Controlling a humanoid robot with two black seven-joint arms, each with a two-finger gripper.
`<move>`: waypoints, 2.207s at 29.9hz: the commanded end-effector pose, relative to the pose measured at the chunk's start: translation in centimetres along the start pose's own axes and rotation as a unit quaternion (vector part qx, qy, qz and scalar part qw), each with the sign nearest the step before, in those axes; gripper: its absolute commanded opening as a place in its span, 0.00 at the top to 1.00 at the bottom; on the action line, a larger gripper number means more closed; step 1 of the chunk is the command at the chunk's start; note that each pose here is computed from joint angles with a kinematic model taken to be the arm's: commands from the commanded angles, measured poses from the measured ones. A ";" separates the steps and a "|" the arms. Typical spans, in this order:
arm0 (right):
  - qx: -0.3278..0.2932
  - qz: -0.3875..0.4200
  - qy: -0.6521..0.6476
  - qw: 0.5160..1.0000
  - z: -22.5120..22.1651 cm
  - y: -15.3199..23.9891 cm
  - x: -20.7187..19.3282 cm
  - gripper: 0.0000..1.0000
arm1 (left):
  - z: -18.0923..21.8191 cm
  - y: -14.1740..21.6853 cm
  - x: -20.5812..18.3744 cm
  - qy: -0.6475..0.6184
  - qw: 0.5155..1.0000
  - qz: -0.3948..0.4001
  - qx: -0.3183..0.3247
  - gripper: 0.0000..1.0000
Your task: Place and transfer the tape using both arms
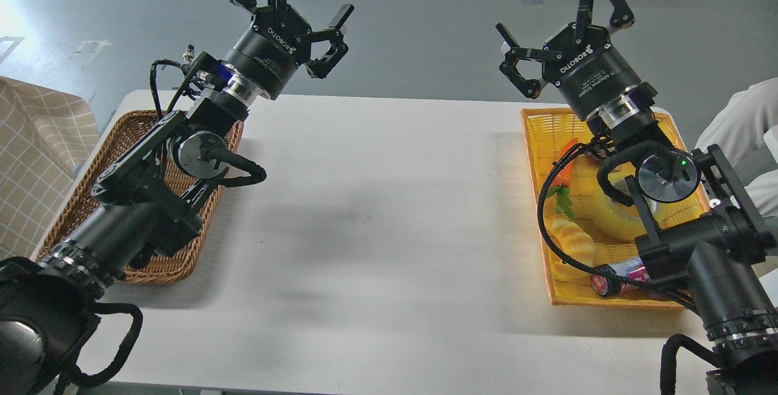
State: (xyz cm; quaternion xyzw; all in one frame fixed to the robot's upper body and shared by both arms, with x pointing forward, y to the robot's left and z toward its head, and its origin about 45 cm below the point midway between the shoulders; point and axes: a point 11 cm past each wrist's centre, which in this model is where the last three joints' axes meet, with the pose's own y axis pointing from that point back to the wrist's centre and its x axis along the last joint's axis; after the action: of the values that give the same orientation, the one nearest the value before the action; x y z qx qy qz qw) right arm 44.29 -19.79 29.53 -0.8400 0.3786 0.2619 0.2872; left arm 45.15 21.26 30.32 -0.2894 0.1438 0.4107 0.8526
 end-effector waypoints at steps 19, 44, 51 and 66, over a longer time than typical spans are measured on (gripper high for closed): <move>-0.003 -0.002 0.006 1.000 -0.3 -0.1 -0.1 0.00 | -0.3 -0.2 -0.3 0.004 1.000 -0.003 0.001 0.02; -0.003 0.003 0.008 1.000 -0.3 -0.3 -0.2 0.00 | -0.2 0.0 -0.1 0.002 1.000 0.000 0.000 0.02; -0.002 -0.002 0.009 1.000 -0.4 -0.3 -0.3 0.00 | -0.2 0.0 0.0 0.001 1.000 0.000 0.002 0.02; -0.003 -0.003 0.009 1.000 -0.3 -0.3 -0.4 0.00 | -0.1 0.0 0.0 0.001 1.000 0.000 0.000 0.02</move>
State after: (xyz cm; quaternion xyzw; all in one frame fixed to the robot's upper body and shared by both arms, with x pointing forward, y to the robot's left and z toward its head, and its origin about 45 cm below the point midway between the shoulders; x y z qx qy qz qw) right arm 44.40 -19.68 30.03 -0.8443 0.3783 0.2545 0.2815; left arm 45.12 21.20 30.20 -0.2887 0.1452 0.4106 0.8526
